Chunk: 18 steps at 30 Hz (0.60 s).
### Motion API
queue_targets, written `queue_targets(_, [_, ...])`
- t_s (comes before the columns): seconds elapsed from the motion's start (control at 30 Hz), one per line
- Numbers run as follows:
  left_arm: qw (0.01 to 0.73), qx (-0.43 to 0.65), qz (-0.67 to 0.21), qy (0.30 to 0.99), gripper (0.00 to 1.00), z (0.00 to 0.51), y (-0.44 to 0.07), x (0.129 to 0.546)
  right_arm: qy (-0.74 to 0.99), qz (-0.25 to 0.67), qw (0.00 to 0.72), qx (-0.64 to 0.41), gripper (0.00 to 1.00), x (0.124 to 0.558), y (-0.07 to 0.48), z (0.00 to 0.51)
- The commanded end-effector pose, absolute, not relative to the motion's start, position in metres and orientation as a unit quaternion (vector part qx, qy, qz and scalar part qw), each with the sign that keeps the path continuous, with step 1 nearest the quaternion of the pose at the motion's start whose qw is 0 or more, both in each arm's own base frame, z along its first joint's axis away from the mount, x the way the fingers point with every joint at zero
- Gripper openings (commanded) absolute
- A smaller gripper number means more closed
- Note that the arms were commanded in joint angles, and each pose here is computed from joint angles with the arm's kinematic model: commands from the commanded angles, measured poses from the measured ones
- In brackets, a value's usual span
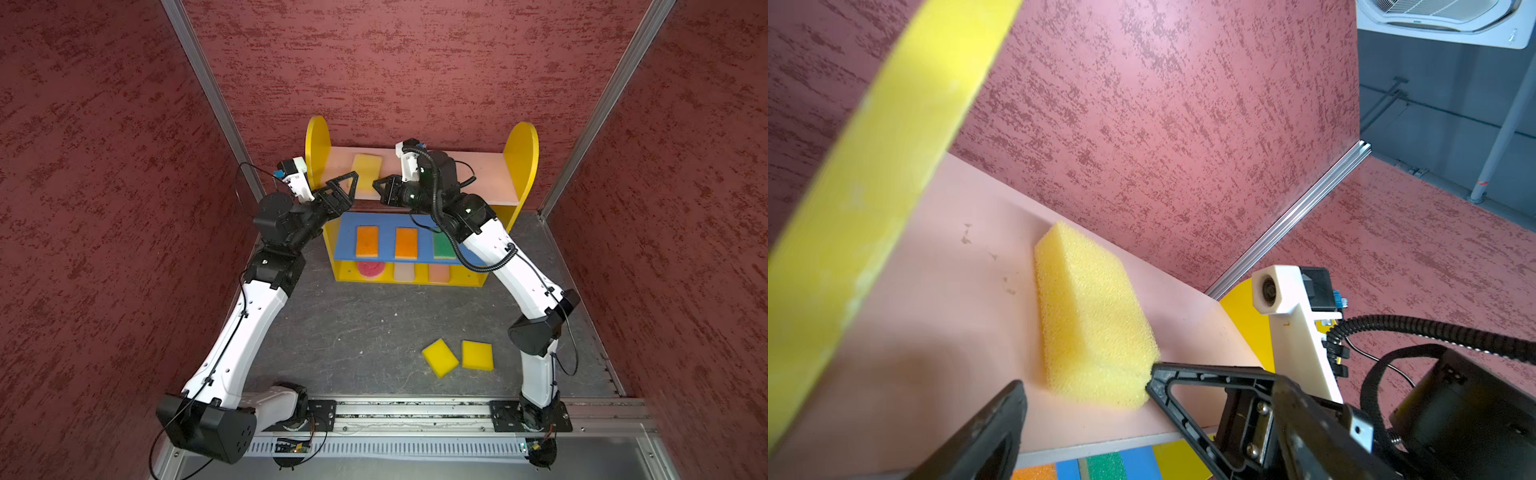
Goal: Place and organize the cleaning sponges onto the shelf
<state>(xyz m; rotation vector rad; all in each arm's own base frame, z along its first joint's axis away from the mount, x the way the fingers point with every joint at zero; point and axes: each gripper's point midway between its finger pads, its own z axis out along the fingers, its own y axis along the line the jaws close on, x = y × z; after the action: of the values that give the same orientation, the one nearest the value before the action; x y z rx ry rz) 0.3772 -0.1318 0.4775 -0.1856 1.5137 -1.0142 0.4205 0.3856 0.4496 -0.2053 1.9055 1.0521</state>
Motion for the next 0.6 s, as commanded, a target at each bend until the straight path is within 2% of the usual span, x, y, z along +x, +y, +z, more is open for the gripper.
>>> queue_targets(0.0, [0.622, -0.082, -0.437, 0.645, 0.92, 0.486, -0.125, 0.371, 0.763, 0.433, 0.471, -0.093, 0.02, 0.406, 0.374, 0.472])
queue_targets(0.57, [0.609, -0.087, -0.446, 0.650, 0.92, 0.481, -0.129, 0.377, 0.777, 0.414, 0.463, -0.101, 0.02, 0.402, 0.369, 0.463])
